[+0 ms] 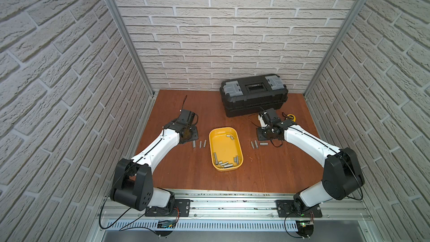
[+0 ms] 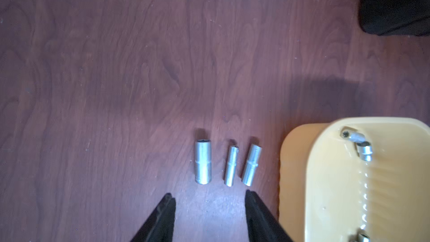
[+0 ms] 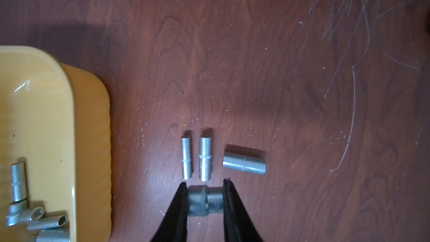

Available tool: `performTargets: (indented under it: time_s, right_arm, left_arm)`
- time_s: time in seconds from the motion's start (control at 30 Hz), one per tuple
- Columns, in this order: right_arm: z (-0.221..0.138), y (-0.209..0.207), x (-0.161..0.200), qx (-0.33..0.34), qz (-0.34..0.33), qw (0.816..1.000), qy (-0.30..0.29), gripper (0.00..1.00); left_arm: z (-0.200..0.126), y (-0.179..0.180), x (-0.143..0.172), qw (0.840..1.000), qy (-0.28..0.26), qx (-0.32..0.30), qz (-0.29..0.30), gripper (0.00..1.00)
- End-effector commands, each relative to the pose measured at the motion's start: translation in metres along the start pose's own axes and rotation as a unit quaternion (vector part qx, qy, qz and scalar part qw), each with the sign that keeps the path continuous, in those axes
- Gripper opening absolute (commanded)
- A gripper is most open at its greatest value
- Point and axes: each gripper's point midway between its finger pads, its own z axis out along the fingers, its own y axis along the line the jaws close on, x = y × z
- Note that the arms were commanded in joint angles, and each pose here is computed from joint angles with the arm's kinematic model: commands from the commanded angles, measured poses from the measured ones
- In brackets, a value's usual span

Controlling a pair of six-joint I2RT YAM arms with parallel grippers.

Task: Take out the socket from the storage box
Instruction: Pick up the socket head from the storage box, then place the socket head at the center of the board.

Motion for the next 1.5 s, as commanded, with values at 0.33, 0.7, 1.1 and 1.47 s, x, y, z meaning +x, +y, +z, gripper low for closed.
performTargets:
  time_s: [0.33, 0.7, 1.1, 1.47]
  right_arm:
    - [0.055, -0.021, -0.015, 0.0, 0.008, 0.999, 0.036, 0.24]
    - [0.075, -0.034, -0.008, 0.005, 0.019, 0.998, 0.064, 0.24]
    - [0.082, -0.033, -0.005, -0.002, 0.028, 0.997, 0.073, 0.28]
    - [0.079, -0.033, -0.005, -0.001, 0.024, 0.997, 0.074, 0.31]
  left_arm:
    - [0.002, -0.04, -0.008, 0.999, -0.01, 0.02, 0.046, 0.53]
    - [0.004, -0.072, -0.003, 0.997, -0.009, 0.043, 0.07, 0.53]
    - [0.015, -0.108, 0.0, 0.993, 0.0, 0.066, 0.096, 0.53]
    - [0.024, -0.127, 0.006, 0.991, 0.011, 0.073, 0.113, 0.54]
